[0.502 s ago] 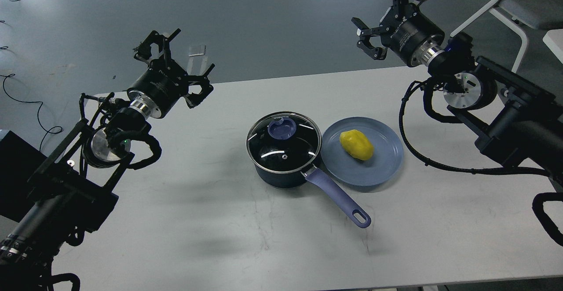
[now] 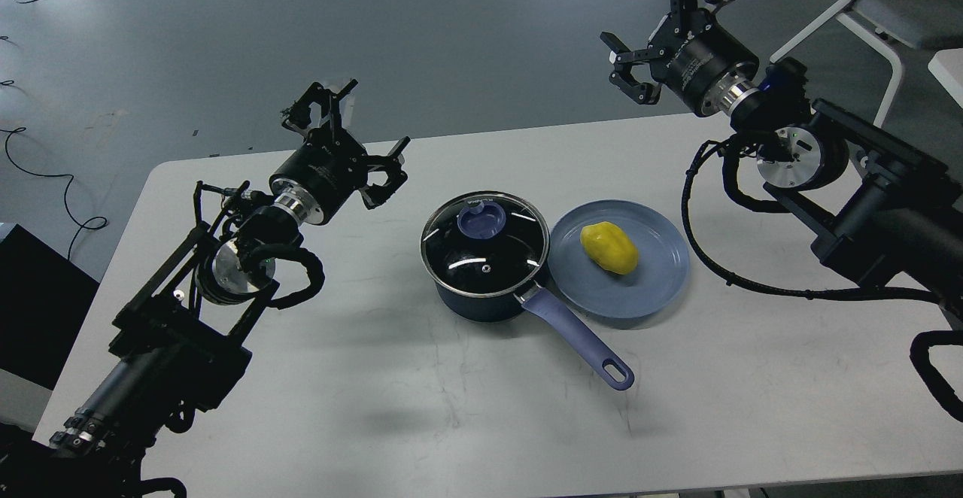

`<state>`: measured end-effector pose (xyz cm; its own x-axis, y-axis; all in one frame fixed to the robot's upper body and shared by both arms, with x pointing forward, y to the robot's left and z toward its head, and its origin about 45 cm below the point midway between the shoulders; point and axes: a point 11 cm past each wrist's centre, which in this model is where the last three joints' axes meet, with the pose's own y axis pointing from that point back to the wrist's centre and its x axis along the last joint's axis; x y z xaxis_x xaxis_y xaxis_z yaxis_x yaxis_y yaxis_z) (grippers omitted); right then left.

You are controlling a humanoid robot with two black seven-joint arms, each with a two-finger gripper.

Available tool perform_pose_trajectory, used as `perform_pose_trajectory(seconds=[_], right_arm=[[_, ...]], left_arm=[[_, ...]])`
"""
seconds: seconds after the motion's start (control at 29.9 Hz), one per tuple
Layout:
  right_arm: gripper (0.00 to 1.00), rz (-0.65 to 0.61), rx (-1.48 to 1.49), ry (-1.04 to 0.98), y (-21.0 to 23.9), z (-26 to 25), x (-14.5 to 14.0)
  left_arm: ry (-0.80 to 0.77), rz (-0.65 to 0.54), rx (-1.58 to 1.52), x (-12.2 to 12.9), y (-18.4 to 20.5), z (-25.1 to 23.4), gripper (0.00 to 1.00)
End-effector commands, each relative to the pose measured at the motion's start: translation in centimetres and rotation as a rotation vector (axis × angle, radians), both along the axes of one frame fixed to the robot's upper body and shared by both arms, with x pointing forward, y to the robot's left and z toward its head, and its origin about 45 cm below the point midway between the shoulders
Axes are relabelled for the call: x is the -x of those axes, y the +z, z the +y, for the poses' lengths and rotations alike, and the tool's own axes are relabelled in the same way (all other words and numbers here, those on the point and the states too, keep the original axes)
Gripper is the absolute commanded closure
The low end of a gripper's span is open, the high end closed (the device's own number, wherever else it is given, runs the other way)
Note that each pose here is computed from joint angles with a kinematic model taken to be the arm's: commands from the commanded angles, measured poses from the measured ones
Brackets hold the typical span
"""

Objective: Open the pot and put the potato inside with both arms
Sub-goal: 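Move the left gripper toward the saucepan lid, opening it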

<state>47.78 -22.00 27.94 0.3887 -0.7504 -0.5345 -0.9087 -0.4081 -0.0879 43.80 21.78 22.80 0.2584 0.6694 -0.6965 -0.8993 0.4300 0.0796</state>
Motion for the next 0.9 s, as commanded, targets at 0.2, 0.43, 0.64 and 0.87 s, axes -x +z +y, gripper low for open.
perform_pose_trajectory(seconds=[0.2, 0.43, 0.64, 0.87], right_arm=[[0.00, -0.007, 0.000, 0.009, 0.2, 0.3, 0.1], [0.00, -0.013, 0.003, 0.014, 0.5, 0.5, 0.0], [0.00, -0.016, 0.016, 0.014, 0.5, 0.5, 0.1], [0.00, -0.012, 0.015, 0.015, 0.3, 0.6, 0.1]], left_arm=[[-0.063, -0.070, 0.031, 0.0, 1.2, -0.4, 0.02], [-0.012, -0.048, 0.041, -0.5, 0.9, 0.0, 0.02], [0.026, -0.039, 0.043, -0.8, 1.0, 0.6, 0.02], [0.052, -0.057, 0.048, -1.0, 1.4, 1.2, 0.02]])
